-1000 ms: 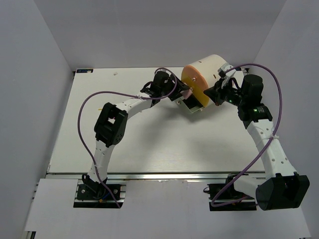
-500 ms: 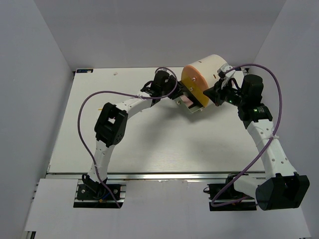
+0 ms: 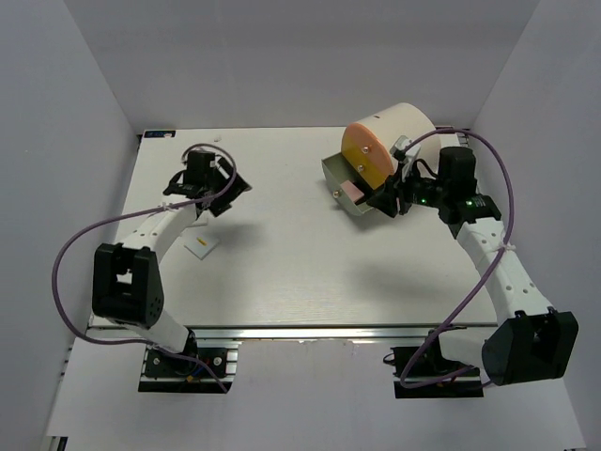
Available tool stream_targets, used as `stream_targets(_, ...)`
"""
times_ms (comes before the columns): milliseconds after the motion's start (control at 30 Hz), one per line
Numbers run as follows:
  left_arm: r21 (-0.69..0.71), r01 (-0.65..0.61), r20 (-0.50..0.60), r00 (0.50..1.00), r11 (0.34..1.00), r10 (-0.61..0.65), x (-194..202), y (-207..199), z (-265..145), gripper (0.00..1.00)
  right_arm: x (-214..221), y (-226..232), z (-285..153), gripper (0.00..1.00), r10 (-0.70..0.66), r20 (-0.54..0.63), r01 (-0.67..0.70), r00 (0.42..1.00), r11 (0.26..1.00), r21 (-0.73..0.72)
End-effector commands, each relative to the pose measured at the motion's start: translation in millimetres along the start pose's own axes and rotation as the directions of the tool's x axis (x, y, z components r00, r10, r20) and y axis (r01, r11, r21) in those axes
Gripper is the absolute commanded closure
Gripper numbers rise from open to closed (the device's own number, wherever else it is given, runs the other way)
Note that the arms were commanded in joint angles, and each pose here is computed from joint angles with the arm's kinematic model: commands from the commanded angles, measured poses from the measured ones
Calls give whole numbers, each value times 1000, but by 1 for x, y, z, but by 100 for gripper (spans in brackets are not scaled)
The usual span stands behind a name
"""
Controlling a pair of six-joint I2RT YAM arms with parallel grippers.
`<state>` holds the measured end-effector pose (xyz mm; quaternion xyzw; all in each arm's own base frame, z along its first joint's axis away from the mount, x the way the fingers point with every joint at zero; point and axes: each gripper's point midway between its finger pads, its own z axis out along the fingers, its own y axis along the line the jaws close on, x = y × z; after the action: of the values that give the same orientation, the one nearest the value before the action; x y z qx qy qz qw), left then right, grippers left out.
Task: Organize the makeup
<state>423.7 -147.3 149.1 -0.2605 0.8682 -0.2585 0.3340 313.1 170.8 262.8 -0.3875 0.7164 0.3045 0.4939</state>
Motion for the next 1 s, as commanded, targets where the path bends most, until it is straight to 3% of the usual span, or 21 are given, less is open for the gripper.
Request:
stream_targets(0, -311, -96, -33, 995, 946, 90, 18, 81, -39, 11, 15, 12, 9, 51, 11, -47, -12, 999, 1000, -28)
stream_targets(133, -465, -54, -41, 998, 884, 39, 35, 131, -58, 2, 31, 20, 22, 44, 0, -96, -2, 995, 1000, -21)
stream_targets(233, -509, -20, -38, 999, 861, 0, 37, 149, -62, 2, 36, 21, 27, 39, -22, -122, 22, 992, 1000, -4)
stream_targets(467, -581, -45, -51, 999, 813, 18, 34, 179, -63, 2, 42, 16, 31, 38, -22, -142, 26, 990, 999, 26)
stream_targets(967, -567, -68, -111, 994, 821, 6, 17, 199, -23, 2, 38, 13, 29, 38, -23, -143, 30, 989, 999, 43)
